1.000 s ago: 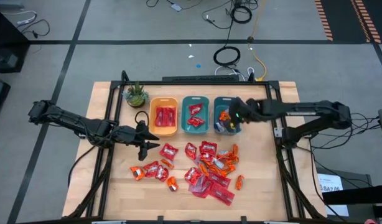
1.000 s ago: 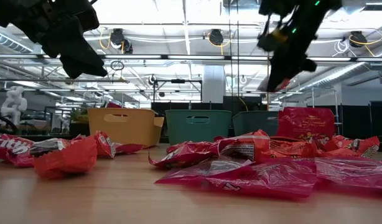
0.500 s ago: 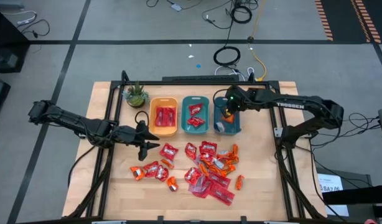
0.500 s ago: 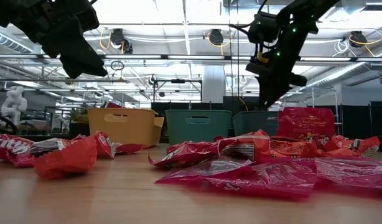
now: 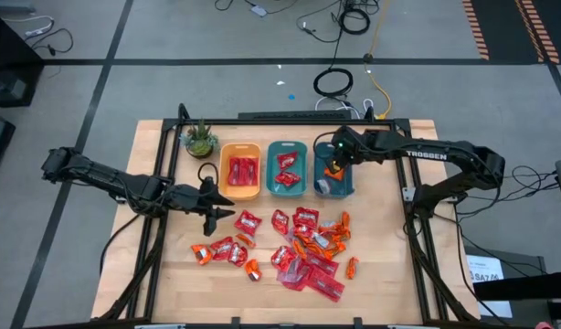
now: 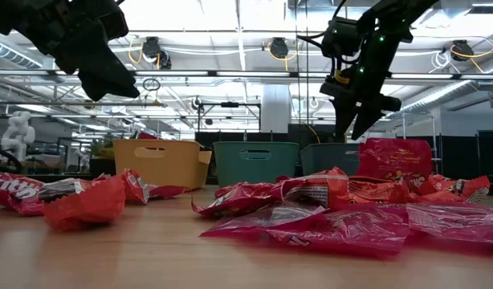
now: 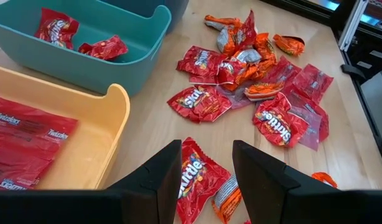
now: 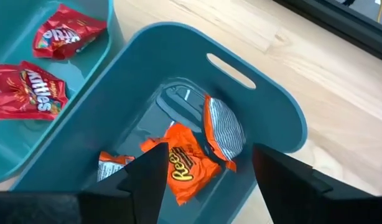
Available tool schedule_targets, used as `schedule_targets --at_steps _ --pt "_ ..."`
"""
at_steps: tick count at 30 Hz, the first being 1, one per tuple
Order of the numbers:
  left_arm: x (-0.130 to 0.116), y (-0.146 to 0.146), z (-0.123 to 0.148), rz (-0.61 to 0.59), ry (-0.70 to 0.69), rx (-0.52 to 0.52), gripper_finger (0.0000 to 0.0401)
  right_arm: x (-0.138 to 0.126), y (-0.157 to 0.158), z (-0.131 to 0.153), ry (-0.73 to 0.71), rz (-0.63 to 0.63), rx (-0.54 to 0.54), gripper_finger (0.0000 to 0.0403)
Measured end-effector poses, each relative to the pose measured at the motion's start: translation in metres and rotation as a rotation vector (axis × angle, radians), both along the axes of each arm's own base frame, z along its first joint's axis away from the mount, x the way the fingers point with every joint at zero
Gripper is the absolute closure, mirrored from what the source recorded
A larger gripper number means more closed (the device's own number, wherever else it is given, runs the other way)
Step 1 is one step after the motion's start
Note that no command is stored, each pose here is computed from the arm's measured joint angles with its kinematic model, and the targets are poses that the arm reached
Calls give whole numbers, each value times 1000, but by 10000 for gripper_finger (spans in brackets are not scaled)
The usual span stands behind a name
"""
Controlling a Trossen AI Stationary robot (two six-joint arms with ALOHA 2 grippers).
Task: Sort candy
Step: Put the red candy into the top center green bin
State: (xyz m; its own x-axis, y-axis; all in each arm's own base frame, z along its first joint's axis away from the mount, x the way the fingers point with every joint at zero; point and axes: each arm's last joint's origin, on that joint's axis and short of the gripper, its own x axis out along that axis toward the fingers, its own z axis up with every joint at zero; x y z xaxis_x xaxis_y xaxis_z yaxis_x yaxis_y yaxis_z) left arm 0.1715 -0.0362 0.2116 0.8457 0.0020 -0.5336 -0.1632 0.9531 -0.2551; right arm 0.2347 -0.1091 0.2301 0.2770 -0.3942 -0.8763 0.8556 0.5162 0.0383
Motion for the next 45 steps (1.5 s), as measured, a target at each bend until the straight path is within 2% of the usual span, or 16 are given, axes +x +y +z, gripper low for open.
schedule_targets --at_steps 7,13,18,23,34,38,45 --pt "1 -1 2 18 -22 -80 248 -2 9 -2 51 25 23 185" --pt "1 0 2 47 -24 -71 246 -2 22 -3 93 42 46 185" --pt "1 0 2 48 -23 -70 212 -7 40 5 94 66 27 186" --pt "1 0 2 41 -21 -74 165 -23 63 18 104 55 20 186" --pt "1 0 2 45 -26 -78 157 -55 123 43 -41 21 -10 186" --pt "3 1 1 94 -33 -72 157 -60 143 42 -71 22 -10 186" --pt "20 -9 -12 78 41 -40 157 -64 176 36 -92 62 30 186"
